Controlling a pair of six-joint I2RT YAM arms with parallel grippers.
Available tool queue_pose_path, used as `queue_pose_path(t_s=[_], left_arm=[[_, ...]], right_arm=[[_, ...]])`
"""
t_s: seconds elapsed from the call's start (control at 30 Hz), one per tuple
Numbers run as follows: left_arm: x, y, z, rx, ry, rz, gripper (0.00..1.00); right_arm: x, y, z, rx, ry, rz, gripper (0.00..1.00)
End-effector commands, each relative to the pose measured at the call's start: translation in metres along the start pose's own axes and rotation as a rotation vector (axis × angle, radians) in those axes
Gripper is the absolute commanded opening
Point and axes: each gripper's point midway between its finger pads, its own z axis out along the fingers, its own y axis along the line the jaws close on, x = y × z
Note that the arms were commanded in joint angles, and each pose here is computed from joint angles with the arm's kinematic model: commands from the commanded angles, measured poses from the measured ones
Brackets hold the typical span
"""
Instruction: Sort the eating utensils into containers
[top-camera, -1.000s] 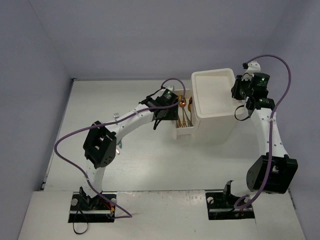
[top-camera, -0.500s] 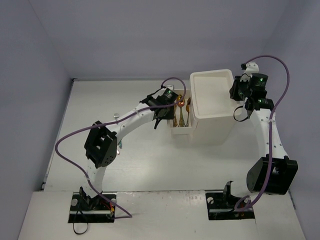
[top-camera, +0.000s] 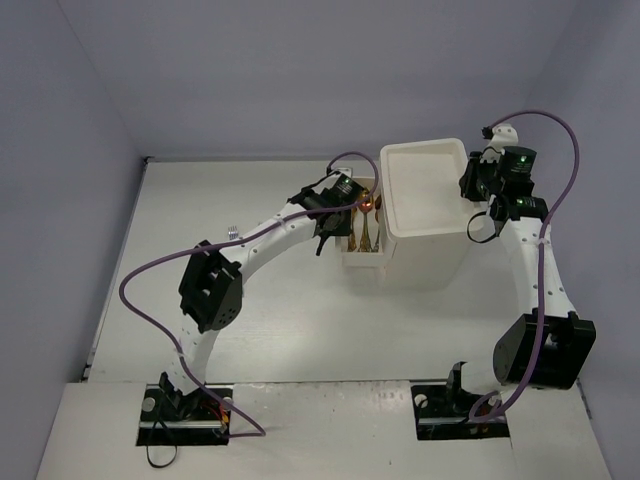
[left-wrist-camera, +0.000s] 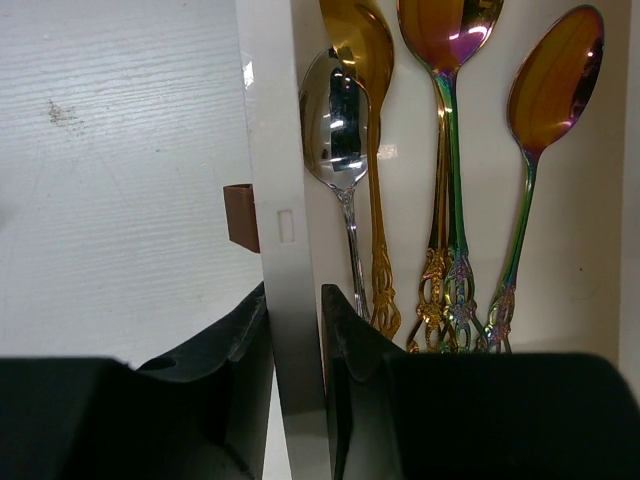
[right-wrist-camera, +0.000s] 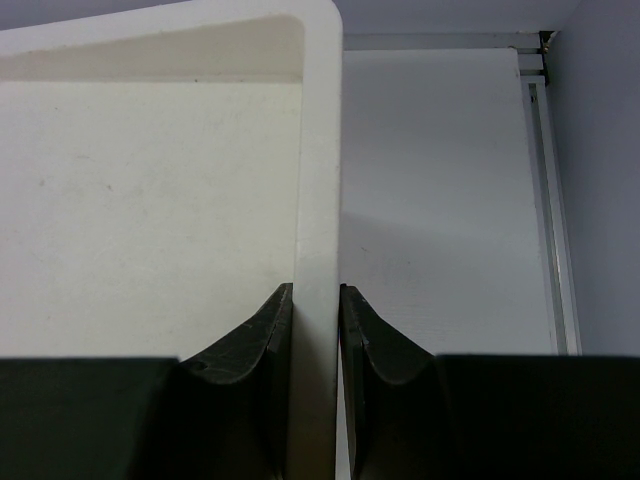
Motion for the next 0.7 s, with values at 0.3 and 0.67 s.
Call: queue_pose_path(t_s=[0.3, 0.67], left_arm=[[-0.027, -0.091, -0.059, 0.316, -0.114, -0.150, 0.07], [-0.028, -0.092, -0.076, 0.314, -0.157, -0.212, 0.00]], right_arm=[[0.030, 0.029, 0.004, -0.115, 0.111, 0.066, 0.00], [0.030, 0.028, 0.003, -0.108, 0.109, 0.069, 0.00]])
